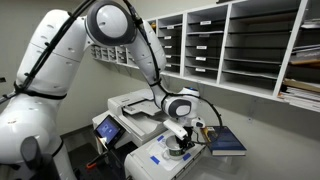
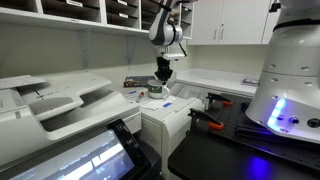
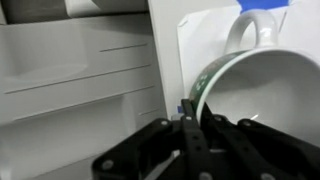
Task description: Move the mug to the right
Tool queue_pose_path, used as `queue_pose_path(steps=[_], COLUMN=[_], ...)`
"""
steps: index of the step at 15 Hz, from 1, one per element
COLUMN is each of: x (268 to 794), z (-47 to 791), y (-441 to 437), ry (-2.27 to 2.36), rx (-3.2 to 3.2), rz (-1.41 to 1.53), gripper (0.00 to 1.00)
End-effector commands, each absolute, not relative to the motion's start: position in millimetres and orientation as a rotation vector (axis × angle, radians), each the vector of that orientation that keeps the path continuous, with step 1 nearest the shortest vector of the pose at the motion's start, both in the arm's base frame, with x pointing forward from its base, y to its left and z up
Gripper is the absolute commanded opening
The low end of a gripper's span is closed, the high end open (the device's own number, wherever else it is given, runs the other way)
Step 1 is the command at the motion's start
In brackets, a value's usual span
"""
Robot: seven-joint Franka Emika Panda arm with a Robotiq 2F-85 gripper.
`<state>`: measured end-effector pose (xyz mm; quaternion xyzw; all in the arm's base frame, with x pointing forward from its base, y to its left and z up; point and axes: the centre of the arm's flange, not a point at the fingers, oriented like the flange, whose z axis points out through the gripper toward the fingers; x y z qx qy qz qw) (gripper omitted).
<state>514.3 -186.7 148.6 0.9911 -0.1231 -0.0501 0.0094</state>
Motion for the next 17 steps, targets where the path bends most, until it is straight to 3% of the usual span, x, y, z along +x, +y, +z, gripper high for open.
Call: queue_pose_path(steps=[1,2,10,12,17], x=[525.4,525.9,528.6,524.9,510.4], z=[152.2,153.6,240.7,278.7,347.4], y=[-187.3,-187.6,-167.5,-157.1,-138.6], ry=[-0.480,-0.486,-0.289,-0.200,-0.012], rx=[3.116,3.124,3.243,3.253,3.258], rz=[-0.203,-0.206,-0.176,-0.133,-0.109], gripper=[0.35,0.36,0.95,1.00,1.00])
